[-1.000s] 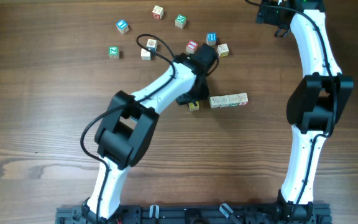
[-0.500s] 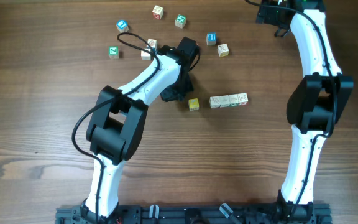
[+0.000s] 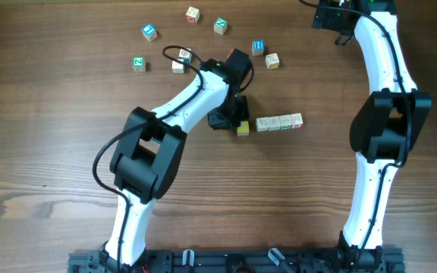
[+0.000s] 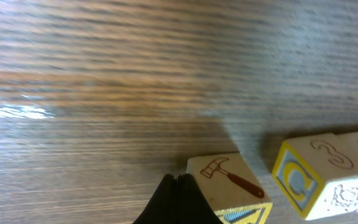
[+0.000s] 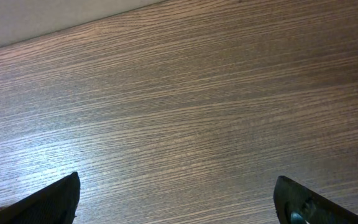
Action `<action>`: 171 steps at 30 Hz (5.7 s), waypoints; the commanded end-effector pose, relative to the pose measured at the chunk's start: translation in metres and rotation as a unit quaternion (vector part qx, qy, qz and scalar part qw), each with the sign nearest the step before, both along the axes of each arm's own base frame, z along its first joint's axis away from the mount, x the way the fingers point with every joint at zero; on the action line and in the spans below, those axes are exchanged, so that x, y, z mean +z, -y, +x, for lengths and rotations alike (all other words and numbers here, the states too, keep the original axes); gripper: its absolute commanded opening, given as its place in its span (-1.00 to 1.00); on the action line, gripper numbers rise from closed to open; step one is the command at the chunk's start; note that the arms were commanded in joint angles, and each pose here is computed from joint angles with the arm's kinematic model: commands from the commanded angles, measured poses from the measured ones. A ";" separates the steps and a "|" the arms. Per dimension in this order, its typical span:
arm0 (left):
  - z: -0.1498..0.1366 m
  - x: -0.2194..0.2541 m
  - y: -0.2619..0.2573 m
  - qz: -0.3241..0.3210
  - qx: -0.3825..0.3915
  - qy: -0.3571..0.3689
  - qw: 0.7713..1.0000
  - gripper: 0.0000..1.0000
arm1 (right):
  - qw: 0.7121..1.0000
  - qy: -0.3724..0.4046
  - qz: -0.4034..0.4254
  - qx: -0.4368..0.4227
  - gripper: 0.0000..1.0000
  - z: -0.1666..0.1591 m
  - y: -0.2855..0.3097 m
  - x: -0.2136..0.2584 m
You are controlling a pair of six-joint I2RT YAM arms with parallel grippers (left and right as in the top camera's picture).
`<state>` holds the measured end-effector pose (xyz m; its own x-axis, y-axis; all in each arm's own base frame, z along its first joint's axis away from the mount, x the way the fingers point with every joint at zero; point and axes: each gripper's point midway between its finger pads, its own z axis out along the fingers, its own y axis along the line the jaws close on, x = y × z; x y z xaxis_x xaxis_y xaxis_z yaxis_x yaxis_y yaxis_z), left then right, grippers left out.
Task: Form a horizontal line
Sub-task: 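Set the K block down left of the 3 block, then push the K block rightward against the 3 block with the left gripper, then lift the left gripper and move it back toward the block cluster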
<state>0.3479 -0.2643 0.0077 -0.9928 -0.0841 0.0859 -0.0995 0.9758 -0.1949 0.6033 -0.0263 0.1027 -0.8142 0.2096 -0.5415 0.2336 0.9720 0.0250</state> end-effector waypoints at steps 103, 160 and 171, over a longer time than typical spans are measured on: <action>-0.032 0.013 0.056 -0.044 -0.006 -0.009 0.999 -0.92 | 1.000 0.005 -0.003 0.009 0.99 0.001 -0.003 0.005; 0.028 0.017 0.034 -0.050 0.028 0.076 0.995 -0.92 | 1.000 0.005 -0.003 0.008 0.99 0.001 -0.003 0.005; 0.026 0.017 0.038 -0.050 0.023 0.077 0.995 -0.92 | 1.000 0.005 -0.003 0.009 1.00 0.001 -0.003 0.005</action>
